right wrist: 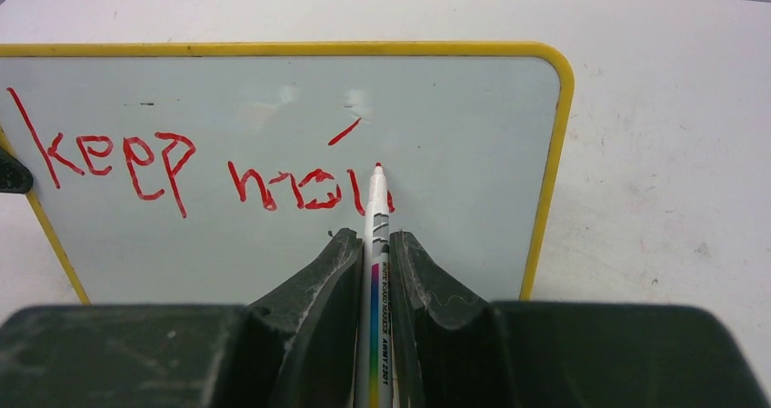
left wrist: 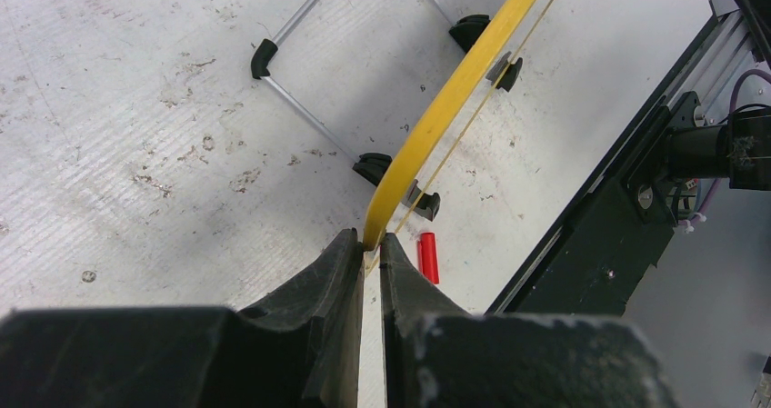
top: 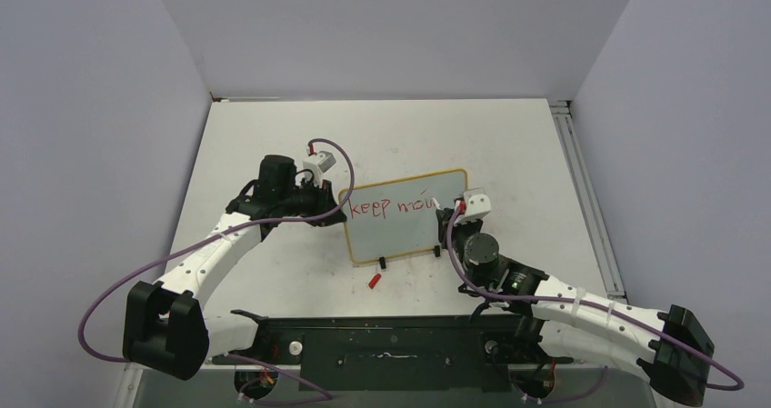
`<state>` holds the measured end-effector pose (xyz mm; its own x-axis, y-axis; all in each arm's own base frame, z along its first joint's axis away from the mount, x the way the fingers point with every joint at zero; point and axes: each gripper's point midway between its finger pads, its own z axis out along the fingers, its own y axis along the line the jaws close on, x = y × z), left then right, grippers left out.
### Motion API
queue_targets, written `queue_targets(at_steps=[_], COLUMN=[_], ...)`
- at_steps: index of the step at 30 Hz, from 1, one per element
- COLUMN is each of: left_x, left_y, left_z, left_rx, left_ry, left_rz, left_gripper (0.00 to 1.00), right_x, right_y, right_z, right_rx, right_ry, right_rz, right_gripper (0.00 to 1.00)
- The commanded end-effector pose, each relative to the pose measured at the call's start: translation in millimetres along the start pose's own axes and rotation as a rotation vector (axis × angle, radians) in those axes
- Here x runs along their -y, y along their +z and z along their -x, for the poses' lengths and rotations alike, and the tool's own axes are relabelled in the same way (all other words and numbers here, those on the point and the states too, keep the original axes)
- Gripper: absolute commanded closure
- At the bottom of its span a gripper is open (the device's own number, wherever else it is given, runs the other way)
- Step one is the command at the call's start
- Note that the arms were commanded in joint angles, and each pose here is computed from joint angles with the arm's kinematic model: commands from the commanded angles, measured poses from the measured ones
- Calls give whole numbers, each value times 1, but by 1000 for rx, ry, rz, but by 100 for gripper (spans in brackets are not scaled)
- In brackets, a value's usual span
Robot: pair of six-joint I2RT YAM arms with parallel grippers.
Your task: Write a sentence on the whiteboard
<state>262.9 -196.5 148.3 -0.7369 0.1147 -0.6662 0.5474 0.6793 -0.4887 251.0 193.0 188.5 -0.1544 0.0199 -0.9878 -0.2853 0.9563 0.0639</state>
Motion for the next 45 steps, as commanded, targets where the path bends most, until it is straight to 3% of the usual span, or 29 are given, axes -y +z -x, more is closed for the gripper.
queue_targets(at_steps=[1,34,45], left_x=[4,4,2], left_y=[-4,-5,-6], left_z=[17,18,17], left_rx=[37,42,42], left_ry=[22,24,23], left_rz=[6,10,20], left_gripper=[100,100,100], right_x=[-3,2,9], right_y=[4,-9,-16], right_z=[27,39,31], right_rx=[71,85,21], right_ry=[43,71,53], right_rz=[-7,29,25], right_gripper=[95,95,95])
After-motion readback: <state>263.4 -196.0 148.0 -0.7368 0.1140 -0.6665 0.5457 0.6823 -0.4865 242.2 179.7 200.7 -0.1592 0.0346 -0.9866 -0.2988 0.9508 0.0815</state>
